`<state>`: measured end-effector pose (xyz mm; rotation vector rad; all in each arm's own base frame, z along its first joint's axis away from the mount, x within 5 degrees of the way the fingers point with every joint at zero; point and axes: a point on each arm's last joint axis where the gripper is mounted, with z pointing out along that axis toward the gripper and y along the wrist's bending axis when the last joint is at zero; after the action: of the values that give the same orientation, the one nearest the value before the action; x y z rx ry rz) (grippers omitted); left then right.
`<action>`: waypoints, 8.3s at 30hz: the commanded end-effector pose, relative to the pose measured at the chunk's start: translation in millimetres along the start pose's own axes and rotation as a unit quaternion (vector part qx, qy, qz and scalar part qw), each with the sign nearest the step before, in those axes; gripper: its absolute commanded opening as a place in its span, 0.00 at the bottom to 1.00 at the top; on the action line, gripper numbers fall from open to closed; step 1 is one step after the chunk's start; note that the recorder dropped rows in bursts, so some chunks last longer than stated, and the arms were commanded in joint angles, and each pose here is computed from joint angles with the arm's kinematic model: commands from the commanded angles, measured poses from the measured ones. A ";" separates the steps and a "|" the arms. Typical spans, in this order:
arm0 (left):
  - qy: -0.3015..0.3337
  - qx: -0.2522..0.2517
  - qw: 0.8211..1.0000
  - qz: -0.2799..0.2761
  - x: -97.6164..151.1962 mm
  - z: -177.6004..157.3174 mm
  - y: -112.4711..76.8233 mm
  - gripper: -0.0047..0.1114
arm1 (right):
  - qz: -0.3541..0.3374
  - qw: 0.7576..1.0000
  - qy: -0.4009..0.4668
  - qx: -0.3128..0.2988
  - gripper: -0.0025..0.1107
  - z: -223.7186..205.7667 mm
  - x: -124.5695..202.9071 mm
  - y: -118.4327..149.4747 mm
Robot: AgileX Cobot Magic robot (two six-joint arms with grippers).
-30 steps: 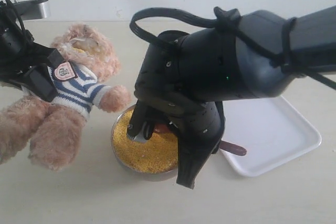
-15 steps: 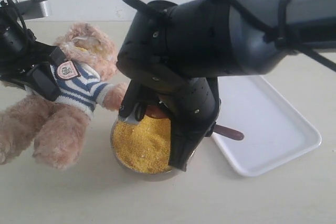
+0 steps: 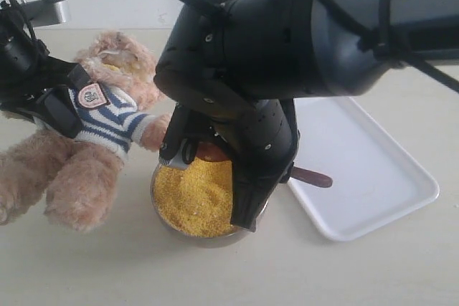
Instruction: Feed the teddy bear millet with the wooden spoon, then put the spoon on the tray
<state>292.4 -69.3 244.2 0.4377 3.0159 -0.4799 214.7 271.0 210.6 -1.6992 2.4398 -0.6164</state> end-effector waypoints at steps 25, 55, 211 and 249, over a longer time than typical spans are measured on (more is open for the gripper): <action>-0.012 0.007 1.000 0.006 -0.5 -4.2 -2.1 0.07 | 0.067 0.994 -0.032 -0.080 0.02 -16.1 23.3 -28.1; -0.012 0.007 1.000 0.006 -0.5 -4.2 -2.1 0.07 | 0.069 0.985 -0.053 -0.151 0.02 -20.8 25.9 -25.0; -0.009 0.015 1.000 0.003 0.0 -4.2 -3.5 0.07 | -0.055 0.998 0.005 0.038 0.02 -3.2 -0.9 36.5; -0.009 0.015 1.000 0.003 0.0 -4.2 -3.5 0.07 | -0.132 0.987 0.042 0.084 0.02 21.0 -12.5 38.1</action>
<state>292.0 -70.6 244.7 0.4406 3.0132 -0.5034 193.7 287.5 174.0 -1.9672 2.1499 -0.9242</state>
